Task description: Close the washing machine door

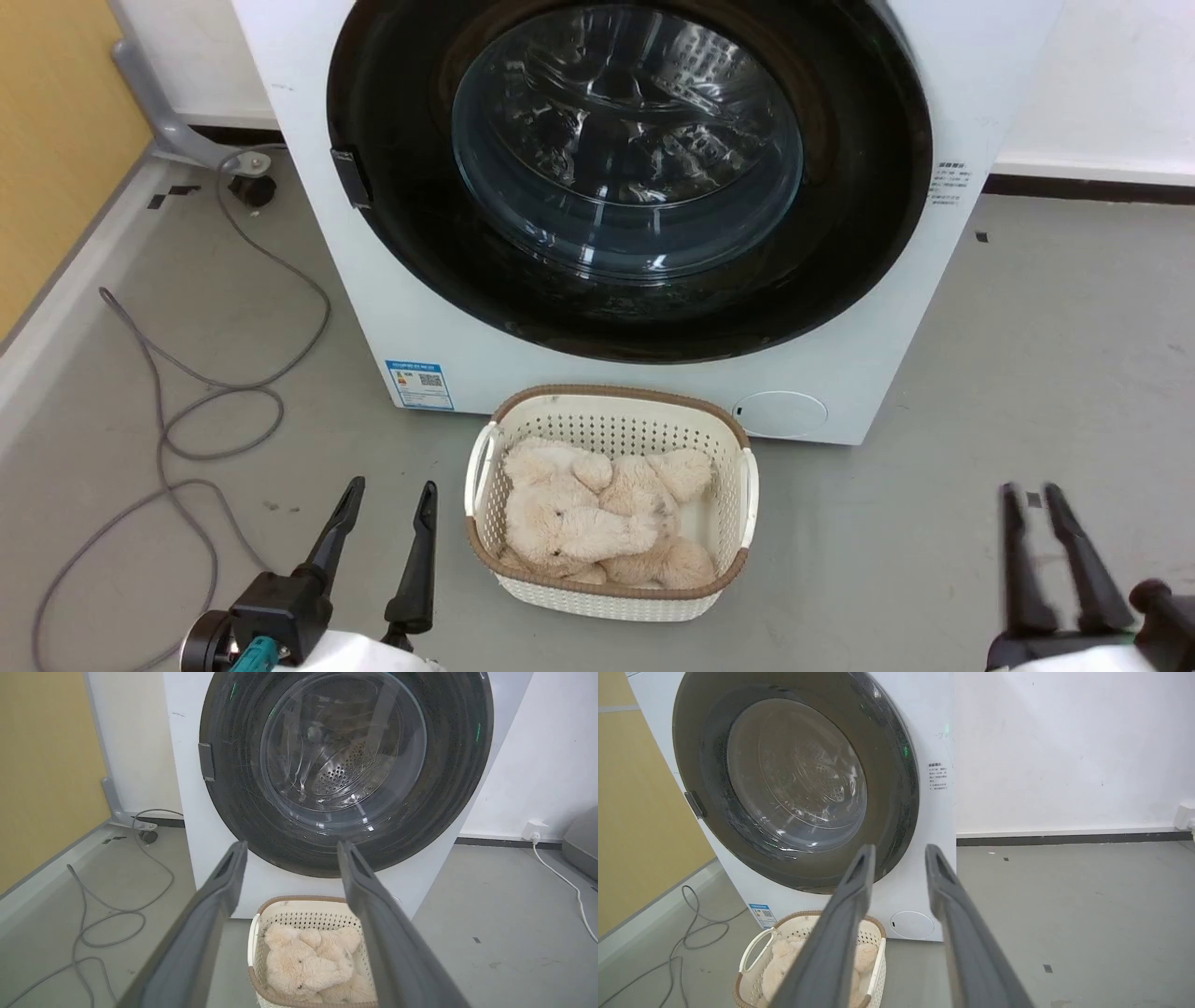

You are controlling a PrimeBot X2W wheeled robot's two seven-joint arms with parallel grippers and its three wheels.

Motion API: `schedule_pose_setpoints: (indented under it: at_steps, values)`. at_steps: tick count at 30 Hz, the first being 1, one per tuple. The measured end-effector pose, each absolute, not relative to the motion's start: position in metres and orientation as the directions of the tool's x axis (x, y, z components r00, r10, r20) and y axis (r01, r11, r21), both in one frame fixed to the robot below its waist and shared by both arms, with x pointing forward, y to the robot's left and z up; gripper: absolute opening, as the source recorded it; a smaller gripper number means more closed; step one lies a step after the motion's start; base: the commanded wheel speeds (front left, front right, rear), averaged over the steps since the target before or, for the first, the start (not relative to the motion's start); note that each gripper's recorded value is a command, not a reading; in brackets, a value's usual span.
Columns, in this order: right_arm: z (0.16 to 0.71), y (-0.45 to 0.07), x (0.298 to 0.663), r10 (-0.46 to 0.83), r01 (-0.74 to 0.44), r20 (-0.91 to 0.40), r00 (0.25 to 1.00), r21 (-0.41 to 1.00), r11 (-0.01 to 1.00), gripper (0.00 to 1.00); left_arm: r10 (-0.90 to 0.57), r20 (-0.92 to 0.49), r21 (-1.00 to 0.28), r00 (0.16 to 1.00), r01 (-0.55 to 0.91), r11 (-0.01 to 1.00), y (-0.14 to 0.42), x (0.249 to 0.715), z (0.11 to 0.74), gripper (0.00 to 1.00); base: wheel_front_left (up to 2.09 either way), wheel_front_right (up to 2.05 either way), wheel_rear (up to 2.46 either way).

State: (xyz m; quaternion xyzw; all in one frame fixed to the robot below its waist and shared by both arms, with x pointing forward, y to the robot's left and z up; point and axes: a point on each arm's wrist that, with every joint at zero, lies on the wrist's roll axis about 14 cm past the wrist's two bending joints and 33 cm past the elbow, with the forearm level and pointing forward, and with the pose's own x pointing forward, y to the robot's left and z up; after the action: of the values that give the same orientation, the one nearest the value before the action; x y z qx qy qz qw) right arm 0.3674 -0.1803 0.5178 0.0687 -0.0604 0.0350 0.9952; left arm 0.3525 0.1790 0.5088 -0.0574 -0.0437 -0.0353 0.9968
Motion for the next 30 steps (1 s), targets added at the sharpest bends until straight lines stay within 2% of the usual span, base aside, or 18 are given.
schedule_pose_setpoints:
  at_steps: [21, 22, 30]
  values:
    - [0.5144, -0.1757, 0.3629, 0.072, -0.086, 0.114, 0.991, 0.13, 0.988, 1.0, -0.043, 0.096, -0.094, 0.994, 0.052, 0.994, 0.1852, 0.3515, 0.5105, 1.0, 0.0, 0.0, 0.0]
    - [0.5146, -0.1751, 0.3629, 0.073, -0.088, 0.115, 0.991, 0.13, 0.988, 0.0, -0.041, 0.095, -0.096, 0.995, 0.05, 0.994, 0.1855, 0.3515, 0.5101, 0.0, 0.0, 0.0, 0.0]
    - [0.5147, -0.1756, 0.3628, 0.072, -0.087, 0.114, 0.991, 0.129, 0.988, 0.0, -0.042, 0.091, -0.098, 0.995, 0.05, 0.994, 0.1849, 0.352, 0.5097, 0.0, 0.0, 0.0, 0.0]
